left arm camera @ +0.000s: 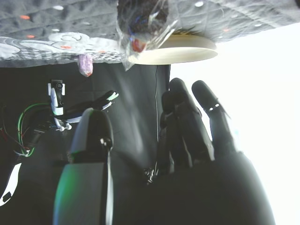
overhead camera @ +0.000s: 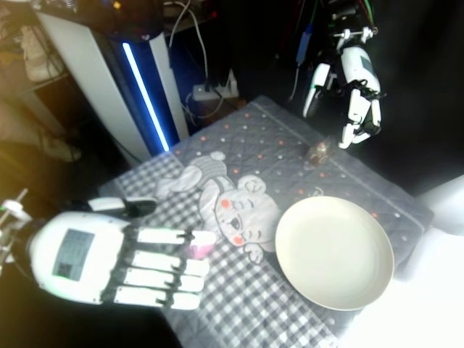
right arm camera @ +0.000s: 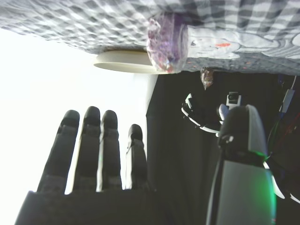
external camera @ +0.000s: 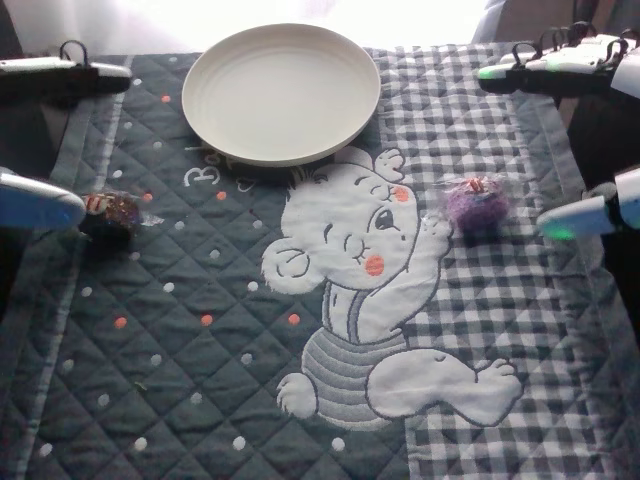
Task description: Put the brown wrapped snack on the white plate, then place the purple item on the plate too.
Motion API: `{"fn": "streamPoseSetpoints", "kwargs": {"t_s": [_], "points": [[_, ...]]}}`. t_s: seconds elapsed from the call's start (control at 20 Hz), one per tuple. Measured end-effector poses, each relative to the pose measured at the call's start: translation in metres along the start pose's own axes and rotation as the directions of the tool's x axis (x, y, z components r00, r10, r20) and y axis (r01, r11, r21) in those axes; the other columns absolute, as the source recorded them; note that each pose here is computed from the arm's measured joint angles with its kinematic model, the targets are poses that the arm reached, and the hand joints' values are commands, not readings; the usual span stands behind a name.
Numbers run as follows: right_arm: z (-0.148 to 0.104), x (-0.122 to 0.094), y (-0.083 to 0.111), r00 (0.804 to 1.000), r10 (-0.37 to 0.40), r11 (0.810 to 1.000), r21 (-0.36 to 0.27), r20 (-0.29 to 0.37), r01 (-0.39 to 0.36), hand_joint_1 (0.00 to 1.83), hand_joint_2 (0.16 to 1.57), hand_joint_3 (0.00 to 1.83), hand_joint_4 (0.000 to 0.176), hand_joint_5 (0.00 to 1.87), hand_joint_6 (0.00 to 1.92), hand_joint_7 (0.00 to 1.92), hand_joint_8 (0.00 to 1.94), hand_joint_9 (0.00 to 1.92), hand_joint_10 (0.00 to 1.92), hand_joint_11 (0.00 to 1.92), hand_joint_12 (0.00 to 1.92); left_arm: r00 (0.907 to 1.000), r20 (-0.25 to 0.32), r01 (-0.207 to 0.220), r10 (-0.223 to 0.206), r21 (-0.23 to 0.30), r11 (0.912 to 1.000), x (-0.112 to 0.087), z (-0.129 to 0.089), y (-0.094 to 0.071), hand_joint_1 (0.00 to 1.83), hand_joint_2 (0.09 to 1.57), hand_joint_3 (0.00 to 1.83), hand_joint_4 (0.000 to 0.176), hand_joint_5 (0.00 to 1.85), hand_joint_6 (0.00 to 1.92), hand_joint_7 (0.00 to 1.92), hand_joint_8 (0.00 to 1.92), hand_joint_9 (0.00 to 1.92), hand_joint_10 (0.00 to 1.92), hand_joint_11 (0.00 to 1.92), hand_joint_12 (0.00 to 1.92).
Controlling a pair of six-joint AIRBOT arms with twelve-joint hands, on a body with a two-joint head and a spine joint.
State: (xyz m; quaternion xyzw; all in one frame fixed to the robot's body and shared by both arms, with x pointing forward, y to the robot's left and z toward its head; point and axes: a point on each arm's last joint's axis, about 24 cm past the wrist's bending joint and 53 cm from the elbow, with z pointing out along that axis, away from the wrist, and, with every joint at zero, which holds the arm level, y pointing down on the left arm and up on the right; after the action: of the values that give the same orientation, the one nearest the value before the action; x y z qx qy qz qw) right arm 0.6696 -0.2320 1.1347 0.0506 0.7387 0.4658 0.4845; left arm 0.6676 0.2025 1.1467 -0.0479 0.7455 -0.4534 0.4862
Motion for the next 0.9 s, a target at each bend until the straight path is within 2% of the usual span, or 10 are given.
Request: {"fn": "streamPoseSetpoints", "kwargs": {"t_s": [0.15, 0.35, 0.45, 0.55, 0.6, 0.65, 0.75, 0.8, 0.85, 0.9], "points": [[0.003, 0.008, -0.001, 1.000, 0.005, 1.000, 0.000, -0.014, -0.005, 0.88, 0.91, 0.00, 0.097, 0.22, 0.00, 0.13, 0.00, 0.14, 0.00, 0.00, 0.54, 0.9999, -0.012, -0.011, 0.011, -0.007, 0.9999, 0.003, 0.001, 0.001, 0.78, 0.87, 0.00, 0.145, 0.16, 0.01, 0.09, 0.00, 0.04, 0.01, 0.01, 0.00], [0.003, 0.008, -0.001, 1.000, 0.008, 1.000, -0.001, -0.012, -0.008, 0.91, 0.92, 0.00, 0.104, 0.23, 0.00, 0.14, 0.00, 0.16, 0.00, 0.00, 0.57, 0.9896, -0.087, -0.119, 0.114, -0.054, 0.9914, 0.018, 0.017, 0.012, 0.82, 0.83, 0.00, 0.139, 0.20, 0.00, 0.22, 0.02, 0.18, 0.02, 0.13, 0.07], [0.003, 0.009, -0.001, 1.000, 0.006, 1.000, 0.000, -0.015, -0.006, 0.90, 0.93, 0.00, 0.092, 0.23, 0.00, 0.14, 0.00, 0.16, 0.00, 0.00, 0.60, 0.9777, -0.128, -0.178, 0.167, -0.080, 0.9808, 0.027, 0.025, 0.019, 0.85, 0.80, 0.00, 0.166, 0.19, 0.00, 0.29, 0.00, 0.34, 0.01, 0.17, 0.13], [0.004, 0.009, -0.001, 1.000, 0.007, 1.000, 0.001, -0.016, -0.007, 0.89, 0.93, 0.00, 0.097, 0.22, 0.00, 0.13, 0.00, 0.15, 0.00, 0.00, 0.58, 0.9616, -0.167, -0.237, 0.218, -0.107, 0.9656, 0.032, 0.030, 0.027, 0.84, 0.82, 0.00, 0.176, 0.21, 0.00, 0.37, 0.00, 0.47, 0.00, 0.02, 0.65], [0.004, 0.010, -0.002, 1.000, 0.005, 1.000, 0.001, -0.018, -0.005, 0.90, 0.93, 0.00, 0.079, 0.23, 0.00, 0.13, 0.00, 0.14, 0.00, 0.00, 0.57, 0.9533, -0.181, -0.265, 0.242, -0.116, 0.9573, 0.034, 0.032, 0.030, 0.82, 0.83, 0.00, 0.159, 0.34, 0.01, 0.49, 0.01, 0.54, 0.02, 0.00, 0.84], [0.004, 0.010, -0.001, 1.000, 0.005, 1.000, 0.000, -0.018, -0.005, 0.87, 0.92, 0.00, 0.088, 0.22, 0.00, 0.13, 0.00, 0.14, 0.00, 0.00, 0.57, 0.9466, -0.191, -0.286, 0.260, -0.125, 0.9501, 0.034, 0.034, 0.032, 0.82, 0.84, 0.00, 0.150, 0.41, 0.02, 0.54, 0.02, 0.57, 0.02, 0.00, 0.91], [0.004, 0.010, -0.001, 1.000, 0.005, 1.000, 0.000, -0.018, -0.005, 0.89, 0.93, 0.00, 0.053, 0.24, 0.00, 0.14, 0.00, 0.13, 0.00, 0.00, 0.54, 0.9354, -0.209, -0.317, 0.285, -0.140, 0.9380, 0.035, 0.034, 0.037, 0.87, 0.85, 0.00, 0.099, 0.59, 0.03, 0.68, 0.03, 0.65, 0.04, 0.00, 1.15], [0.004, 0.010, -0.001, 1.000, 0.005, 1.000, 0.000, -0.018, -0.005, 0.88, 0.93, 0.00, 0.084, 0.22, 0.00, 0.11, 0.00, 0.12, 0.00, 0.00, 0.51, 0.9304, -0.219, -0.329, 0.294, -0.145, 0.9331, 0.037, 0.035, 0.040, 0.89, 0.86, 0.00, 0.090, 0.66, 0.03, 0.74, 0.05, 0.69, 0.07, 0.00, 1.30], [0.004, 0.010, -0.001, 1.000, 0.005, 1.000, 0.000, -0.018, -0.005, 0.88, 0.94, 0.00, 0.086, 0.22, 0.00, 0.11, 0.00, 0.12, 0.00, 0.00, 0.50, 0.9263, -0.229, -0.338, 0.299, -0.151, 0.9291, 0.040, 0.036, 0.042, 0.89, 0.89, 0.01, 0.085, 0.67, 0.02, 0.76, 0.05, 0.70, 0.08, 0.00, 1.39], [0.004, 0.010, -0.001, 1.000, 0.006, 1.000, 0.000, -0.019, -0.006, 0.91, 0.95, 0.00, 0.102, 0.21, 0.00, 0.08, 0.00, 0.08, 0.00, 0.00, 0.42, 0.9230, -0.236, -0.344, 0.304, -0.152, 0.9267, 0.043, 0.038, 0.043, 0.97, 0.92, 0.00, 0.054, 0.72, 0.01, 0.81, 0.03, 0.70, 0.24, 0.00, 1.47]]}}
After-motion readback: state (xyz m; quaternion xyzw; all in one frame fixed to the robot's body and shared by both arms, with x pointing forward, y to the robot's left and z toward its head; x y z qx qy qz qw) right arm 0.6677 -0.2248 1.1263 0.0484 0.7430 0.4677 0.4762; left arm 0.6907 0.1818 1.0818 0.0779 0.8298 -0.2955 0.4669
